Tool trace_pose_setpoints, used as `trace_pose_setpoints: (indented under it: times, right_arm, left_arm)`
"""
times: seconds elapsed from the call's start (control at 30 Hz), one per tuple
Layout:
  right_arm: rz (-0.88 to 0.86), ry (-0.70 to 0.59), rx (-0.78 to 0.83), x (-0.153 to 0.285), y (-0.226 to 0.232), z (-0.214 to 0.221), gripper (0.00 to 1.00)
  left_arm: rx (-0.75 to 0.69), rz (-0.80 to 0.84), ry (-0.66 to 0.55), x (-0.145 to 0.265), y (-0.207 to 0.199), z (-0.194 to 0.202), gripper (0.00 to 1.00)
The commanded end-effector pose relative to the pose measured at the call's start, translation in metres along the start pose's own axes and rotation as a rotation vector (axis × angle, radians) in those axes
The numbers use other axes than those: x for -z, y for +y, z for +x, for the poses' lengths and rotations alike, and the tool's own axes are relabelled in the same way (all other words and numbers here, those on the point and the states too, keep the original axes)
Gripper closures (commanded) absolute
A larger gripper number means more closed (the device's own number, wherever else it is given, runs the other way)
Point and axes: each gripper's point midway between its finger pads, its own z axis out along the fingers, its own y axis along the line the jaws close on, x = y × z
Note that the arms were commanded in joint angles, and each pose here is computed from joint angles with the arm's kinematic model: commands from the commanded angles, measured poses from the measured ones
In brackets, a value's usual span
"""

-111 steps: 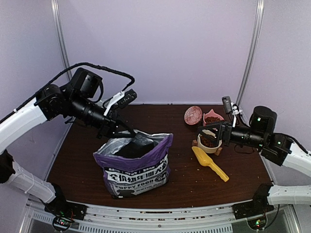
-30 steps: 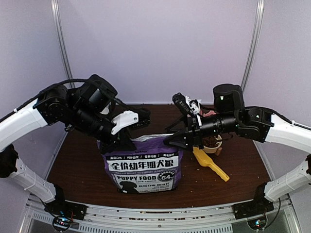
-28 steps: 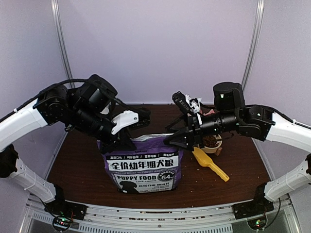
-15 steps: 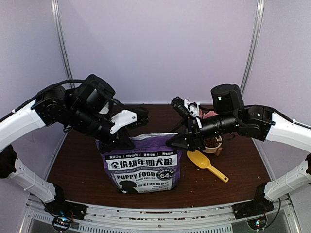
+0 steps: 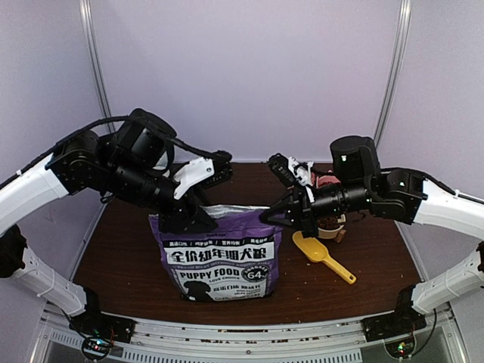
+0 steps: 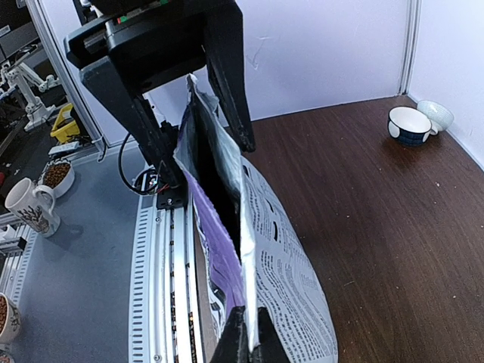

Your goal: Serve the pet food

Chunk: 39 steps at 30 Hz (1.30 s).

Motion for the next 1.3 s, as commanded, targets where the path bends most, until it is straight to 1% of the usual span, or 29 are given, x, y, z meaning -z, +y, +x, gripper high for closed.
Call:
trace_pose_setpoints:
  times: [0.0, 0.07, 0.13, 0.2, 0.27, 0.33, 0.4, 0.43, 0.57, 0.63, 0.87, 1.1, 1.13, 1.17, 1.27]
  right_arm:
    - [-0.02, -0.09, 0.005, 0.005, 0.007, -0.02, 1.0]
    - [-0.019, -0.098, 0.003, 0.006, 0.006, -0.02, 1.0]
    - [-0.017, -0.105, 0.0, 0.007, 0.006, -0.02, 1.0]
    - [-0.013, -0.111, 0.001, 0.008, 0.006, -0.019, 1.0]
    - [-0.008, -0.116, -0.003, 0.009, 0.006, -0.018, 1.0]
    - [0.001, -0.116, -0.009, 0.01, 0.005, -0.014, 1.0]
    - [0.013, -0.112, -0.022, 0.012, 0.004, -0.009, 0.92]
    - [0.018, -0.109, -0.027, 0.013, 0.003, -0.006, 0.89]
    - [0.034, -0.105, -0.051, 0.017, 0.003, 0.007, 0.73]
    - [0.048, -0.108, -0.059, 0.02, 0.002, 0.011, 0.69]
    - [0.068, -0.151, -0.061, 0.027, 0.001, 0.01, 0.67]
    - [0.052, -0.177, -0.063, 0.022, 0.001, 0.003, 0.65]
    - [0.05, -0.177, -0.064, 0.021, 0.001, 0.003, 0.67]
    - [0.048, -0.177, -0.065, 0.02, 0.001, 0.003, 0.72]
    - [0.042, -0.177, -0.066, 0.02, 0.001, 0.002, 0.94]
  left_arm:
    - [-0.013, 0.042, -0.094, -0.006, -0.003, -0.034, 0.51]
    - [-0.018, 0.058, -0.085, -0.013, -0.004, -0.036, 0.49]
    - [-0.024, 0.078, -0.083, -0.017, -0.007, -0.038, 0.49]
    - [-0.029, 0.1, -0.083, -0.019, -0.011, -0.038, 0.54]
    - [-0.03, 0.11, -0.077, -0.021, -0.013, -0.037, 0.66]
    - [-0.03, 0.114, -0.072, -0.022, -0.014, -0.035, 0.83]
    - [-0.027, 0.109, -0.072, -0.022, -0.013, -0.034, 0.96]
    - [-0.027, 0.107, -0.071, -0.021, -0.013, -0.034, 1.0]
    - [-0.025, 0.103, -0.067, -0.022, -0.012, -0.032, 1.0]
    - [-0.025, 0.101, -0.067, -0.022, -0.012, -0.032, 1.0]
    - [-0.028, 0.099, -0.069, -0.022, -0.011, -0.034, 1.0]
    - [-0.026, 0.096, -0.072, -0.022, -0.011, -0.035, 1.0]
    - [-0.026, 0.096, -0.072, -0.021, -0.011, -0.035, 1.0]
    - [-0.026, 0.097, -0.07, -0.022, -0.011, -0.034, 1.0]
    - [-0.021, 0.096, -0.073, -0.021, -0.011, -0.035, 1.0]
